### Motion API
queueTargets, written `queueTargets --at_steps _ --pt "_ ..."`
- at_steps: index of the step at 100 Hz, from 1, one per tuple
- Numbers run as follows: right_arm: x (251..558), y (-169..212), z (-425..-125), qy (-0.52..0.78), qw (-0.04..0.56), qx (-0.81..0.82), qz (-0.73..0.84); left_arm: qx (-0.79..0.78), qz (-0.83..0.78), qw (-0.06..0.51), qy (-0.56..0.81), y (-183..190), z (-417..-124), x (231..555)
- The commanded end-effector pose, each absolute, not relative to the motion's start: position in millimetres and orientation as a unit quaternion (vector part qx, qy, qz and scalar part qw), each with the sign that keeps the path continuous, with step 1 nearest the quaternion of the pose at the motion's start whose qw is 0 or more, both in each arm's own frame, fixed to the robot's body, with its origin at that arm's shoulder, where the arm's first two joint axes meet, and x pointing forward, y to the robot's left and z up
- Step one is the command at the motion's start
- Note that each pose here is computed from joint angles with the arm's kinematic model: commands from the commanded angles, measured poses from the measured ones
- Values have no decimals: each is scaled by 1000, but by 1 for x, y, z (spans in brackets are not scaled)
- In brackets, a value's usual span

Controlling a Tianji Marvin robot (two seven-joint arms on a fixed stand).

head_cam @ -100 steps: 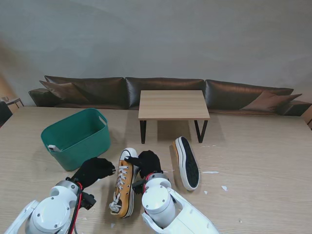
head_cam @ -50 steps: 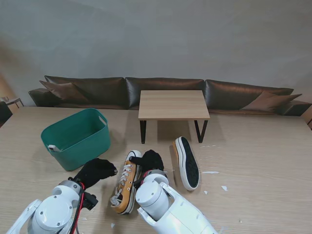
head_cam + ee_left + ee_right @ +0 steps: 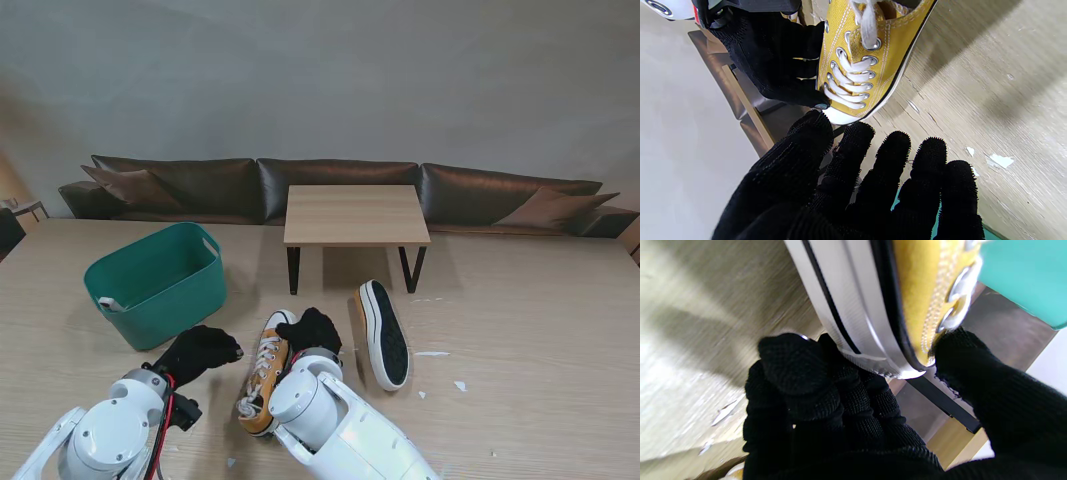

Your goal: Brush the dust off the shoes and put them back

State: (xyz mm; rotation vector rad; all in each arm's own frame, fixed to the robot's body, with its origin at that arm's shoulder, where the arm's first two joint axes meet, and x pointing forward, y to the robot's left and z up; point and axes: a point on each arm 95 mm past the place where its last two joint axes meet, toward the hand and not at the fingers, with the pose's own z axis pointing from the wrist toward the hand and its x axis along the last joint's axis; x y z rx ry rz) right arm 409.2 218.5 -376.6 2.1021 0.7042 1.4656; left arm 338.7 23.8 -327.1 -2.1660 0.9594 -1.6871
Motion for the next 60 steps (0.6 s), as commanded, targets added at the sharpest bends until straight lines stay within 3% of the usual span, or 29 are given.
queueTargets --at_steps 1,60 --pt "407 225 -372 257 234 770 535 -742 -572 106 333 22 -329 337" --pt "398 223 -358 258 265 758 537 -743 -567 95 343 22 -330 341"
